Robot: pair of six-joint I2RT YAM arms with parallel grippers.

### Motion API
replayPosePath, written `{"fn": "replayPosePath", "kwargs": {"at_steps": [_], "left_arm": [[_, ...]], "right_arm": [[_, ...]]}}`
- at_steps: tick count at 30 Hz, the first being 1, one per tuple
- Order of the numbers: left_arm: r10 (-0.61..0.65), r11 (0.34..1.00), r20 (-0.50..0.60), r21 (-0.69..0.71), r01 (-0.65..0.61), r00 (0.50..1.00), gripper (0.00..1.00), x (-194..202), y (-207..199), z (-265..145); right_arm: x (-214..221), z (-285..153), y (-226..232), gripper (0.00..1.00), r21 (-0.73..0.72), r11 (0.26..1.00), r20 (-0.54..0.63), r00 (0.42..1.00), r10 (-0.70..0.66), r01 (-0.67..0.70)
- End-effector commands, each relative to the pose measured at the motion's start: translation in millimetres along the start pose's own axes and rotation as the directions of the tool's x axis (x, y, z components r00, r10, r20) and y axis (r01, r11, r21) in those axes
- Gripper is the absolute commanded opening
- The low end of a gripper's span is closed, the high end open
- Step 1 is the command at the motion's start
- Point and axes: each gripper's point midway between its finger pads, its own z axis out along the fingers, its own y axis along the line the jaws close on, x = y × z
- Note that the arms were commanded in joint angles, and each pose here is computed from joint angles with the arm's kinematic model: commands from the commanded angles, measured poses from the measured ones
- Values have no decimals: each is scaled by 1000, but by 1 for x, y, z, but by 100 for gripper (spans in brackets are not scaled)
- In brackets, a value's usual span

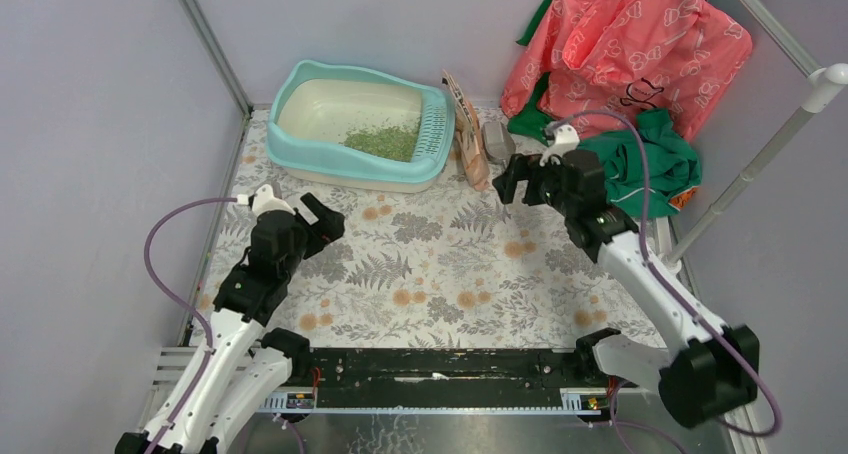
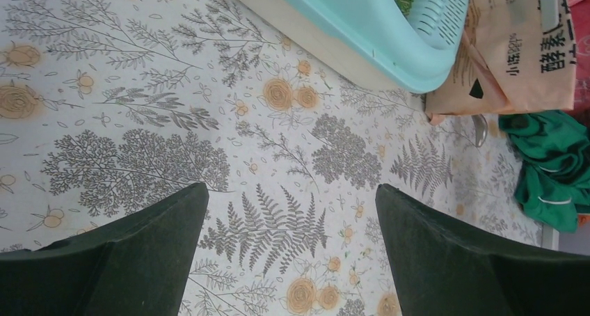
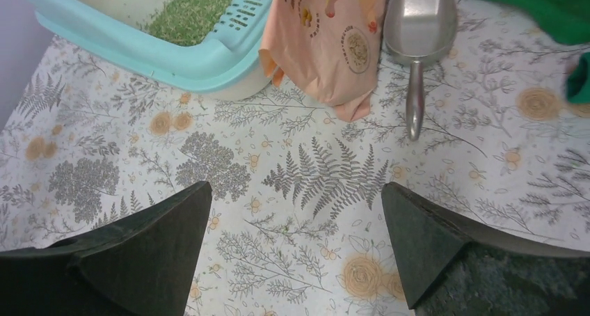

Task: Fill the litter box with clean litter
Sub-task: Adjust the cat litter bag at the center of the board.

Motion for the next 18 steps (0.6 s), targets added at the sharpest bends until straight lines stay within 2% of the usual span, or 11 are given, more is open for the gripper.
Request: {"fn": "replayPosePath", "kwargs": {"at_steps": [1,8,12,18], "left_arm": [[-5,999,96,-36,8,995,99,-21,2,12],[110,994,164,-12,-110,980,99,-17,4,45],[192,981,161,-60,-184,968,99,-10,15,67],[241,968,223,-130,-217,945,99,-14,31,80]], "right_arm": [[-18,-32,-10,100,54,999,194,981,-2,-8],[-10,-65,-51,100,252,965,322,947,-13,-72],[13,-67,-60,100,268,959,329,944,1,-94],[40,-81,-97,100,411,907,384,920,-77,-96]]}}
